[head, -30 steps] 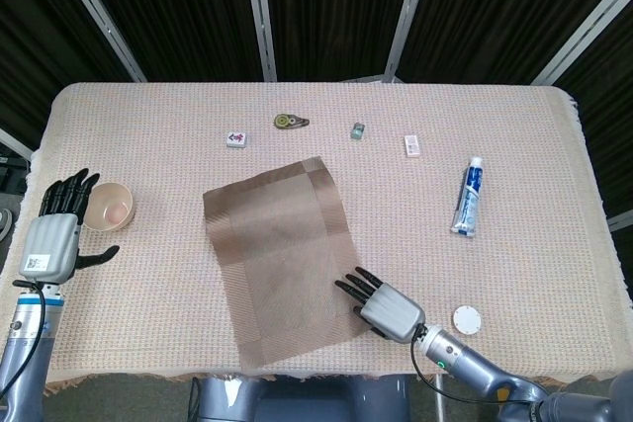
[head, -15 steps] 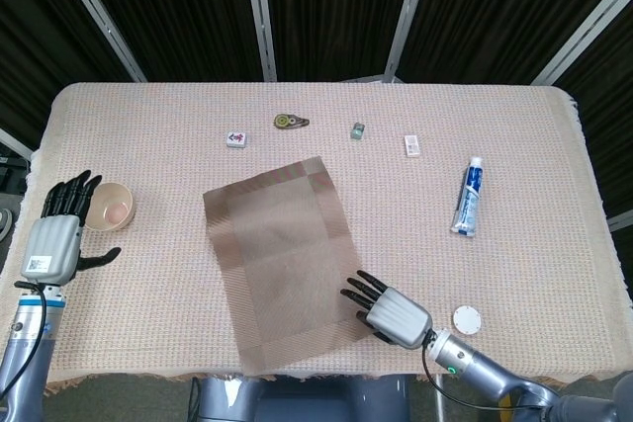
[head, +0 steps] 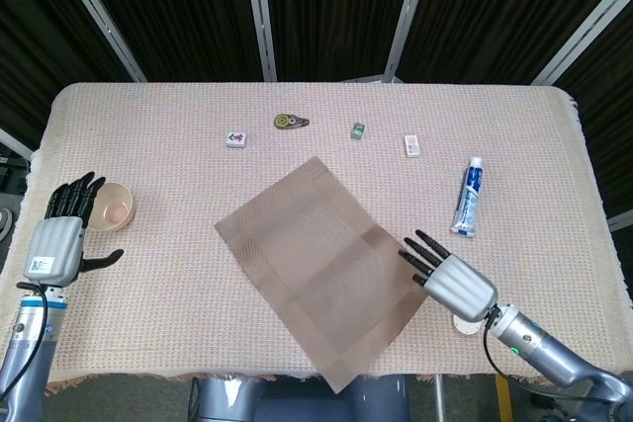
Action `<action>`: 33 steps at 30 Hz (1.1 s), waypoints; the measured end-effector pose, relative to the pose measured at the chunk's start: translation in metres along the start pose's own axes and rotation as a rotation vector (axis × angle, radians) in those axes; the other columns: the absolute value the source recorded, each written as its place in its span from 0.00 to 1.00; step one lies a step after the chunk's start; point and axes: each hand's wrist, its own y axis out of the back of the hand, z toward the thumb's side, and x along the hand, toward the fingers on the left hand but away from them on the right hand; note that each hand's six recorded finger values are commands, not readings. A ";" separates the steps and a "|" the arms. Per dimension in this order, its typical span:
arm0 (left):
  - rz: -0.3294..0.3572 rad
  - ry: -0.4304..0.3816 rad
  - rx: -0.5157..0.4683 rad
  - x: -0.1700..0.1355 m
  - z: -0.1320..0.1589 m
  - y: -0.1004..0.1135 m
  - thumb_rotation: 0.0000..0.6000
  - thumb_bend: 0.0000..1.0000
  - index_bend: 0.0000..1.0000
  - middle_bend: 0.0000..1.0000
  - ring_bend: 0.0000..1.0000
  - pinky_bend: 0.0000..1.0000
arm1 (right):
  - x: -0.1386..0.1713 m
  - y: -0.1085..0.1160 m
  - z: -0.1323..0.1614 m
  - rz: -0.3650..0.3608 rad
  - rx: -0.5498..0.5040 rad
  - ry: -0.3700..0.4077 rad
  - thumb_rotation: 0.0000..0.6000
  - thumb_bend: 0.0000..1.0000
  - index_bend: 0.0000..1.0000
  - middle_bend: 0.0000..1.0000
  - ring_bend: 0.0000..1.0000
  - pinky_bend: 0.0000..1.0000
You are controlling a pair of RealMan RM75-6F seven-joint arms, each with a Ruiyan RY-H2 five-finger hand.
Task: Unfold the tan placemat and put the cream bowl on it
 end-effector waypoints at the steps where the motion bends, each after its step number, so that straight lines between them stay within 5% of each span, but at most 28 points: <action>1: -0.002 -0.001 0.001 0.000 0.000 -0.001 1.00 0.01 0.00 0.00 0.00 0.00 | -0.002 0.002 -0.012 -0.002 0.043 -0.009 1.00 0.35 0.78 0.15 0.00 0.00; 9: -0.019 0.004 0.009 0.003 0.000 -0.008 1.00 0.01 0.00 0.00 0.00 0.00 | -0.041 0.021 -0.069 -0.026 0.305 -0.018 1.00 0.35 0.78 0.16 0.00 0.00; 23: -0.030 0.040 0.022 0.007 -0.012 -0.011 1.00 0.01 0.00 0.00 0.00 0.00 | -0.123 0.026 -0.115 -0.008 0.563 -0.028 1.00 0.34 0.78 0.19 0.00 0.00; 24: -0.032 0.042 0.022 0.006 -0.013 -0.011 1.00 0.01 0.00 0.00 0.00 0.00 | -0.127 0.026 -0.117 -0.007 0.585 -0.025 1.00 0.31 0.74 0.19 0.00 0.00; 28: -0.033 0.047 0.026 0.005 -0.016 -0.010 1.00 0.01 0.00 0.00 0.00 0.00 | -0.133 0.026 -0.128 -0.002 0.642 -0.029 1.00 0.01 0.01 0.01 0.00 0.00; 33: -0.039 0.038 0.029 0.003 -0.015 -0.011 1.00 0.01 0.00 0.00 0.00 0.00 | -0.127 0.028 -0.146 -0.018 0.637 -0.115 1.00 0.00 0.00 0.00 0.00 0.00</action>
